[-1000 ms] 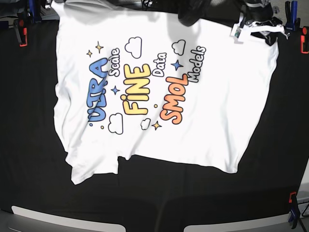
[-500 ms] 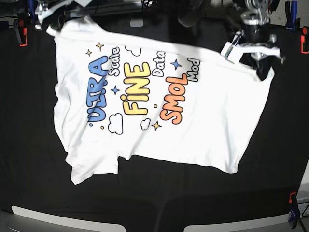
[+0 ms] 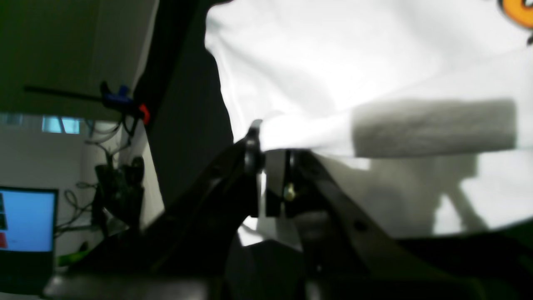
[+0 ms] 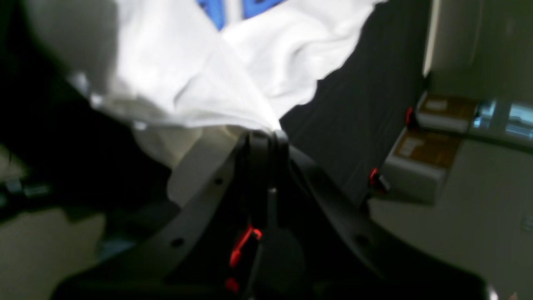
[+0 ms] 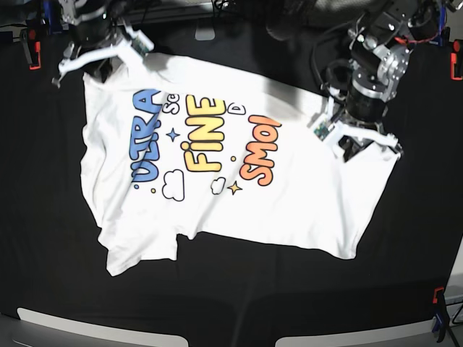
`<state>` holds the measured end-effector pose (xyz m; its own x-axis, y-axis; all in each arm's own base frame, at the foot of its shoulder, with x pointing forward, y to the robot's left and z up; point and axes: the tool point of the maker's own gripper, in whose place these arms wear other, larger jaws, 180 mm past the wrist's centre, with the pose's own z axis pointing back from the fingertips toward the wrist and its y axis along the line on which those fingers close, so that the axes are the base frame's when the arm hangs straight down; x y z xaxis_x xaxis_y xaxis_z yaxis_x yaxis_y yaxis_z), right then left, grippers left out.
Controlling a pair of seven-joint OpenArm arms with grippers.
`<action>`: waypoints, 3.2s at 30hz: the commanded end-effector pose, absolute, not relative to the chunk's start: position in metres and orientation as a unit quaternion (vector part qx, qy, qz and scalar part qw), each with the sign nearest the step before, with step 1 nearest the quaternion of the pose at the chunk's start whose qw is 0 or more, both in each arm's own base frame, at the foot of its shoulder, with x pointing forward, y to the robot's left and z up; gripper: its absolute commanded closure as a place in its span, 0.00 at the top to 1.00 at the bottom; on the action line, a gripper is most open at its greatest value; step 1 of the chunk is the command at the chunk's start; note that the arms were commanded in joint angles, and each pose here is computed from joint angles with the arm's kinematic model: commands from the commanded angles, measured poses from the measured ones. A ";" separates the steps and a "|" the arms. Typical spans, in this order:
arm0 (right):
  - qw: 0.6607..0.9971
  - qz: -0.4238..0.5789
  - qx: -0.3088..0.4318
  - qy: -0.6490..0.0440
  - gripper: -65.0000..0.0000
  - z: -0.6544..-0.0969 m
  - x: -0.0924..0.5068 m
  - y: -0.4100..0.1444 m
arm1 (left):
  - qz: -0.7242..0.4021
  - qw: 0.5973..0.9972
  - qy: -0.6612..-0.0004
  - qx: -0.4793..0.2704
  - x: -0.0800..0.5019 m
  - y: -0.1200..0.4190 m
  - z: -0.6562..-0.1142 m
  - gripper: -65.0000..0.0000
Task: Layout the t-shirt on the table in an organized manner, then fold the t-shirt properly
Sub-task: 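Release the shirt shoulders and open both grippers, then grasp the shirt's shoulder edges again with both grippers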
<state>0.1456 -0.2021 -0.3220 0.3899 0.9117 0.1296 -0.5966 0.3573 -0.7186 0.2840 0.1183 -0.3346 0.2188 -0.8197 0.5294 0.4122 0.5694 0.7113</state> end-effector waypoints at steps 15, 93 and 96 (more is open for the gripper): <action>0.806 0.403 -0.301 -0.312 0.00 -0.312 0.179 -0.215 | -0.409 0.750 -0.443 0.272 0.325 0.159 -0.355 0.00; 0.836 0.182 -0.343 -0.388 0.44 -0.275 0.243 -0.295 | -0.385 0.759 -0.485 0.199 0.326 0.116 -0.298 0.38; 0.851 0.220 -0.278 -0.387 0.44 -0.282 0.232 -0.264 | -0.389 0.760 -0.493 0.169 0.302 0.101 -0.295 0.38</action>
<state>0.2278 -0.2630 -0.2924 0.6290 0.5711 0.5274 -0.1735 0.7644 -0.6209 0.2949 0.0987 -0.3079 0.2416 -0.7587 0.6049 0.4581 0.6387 0.6182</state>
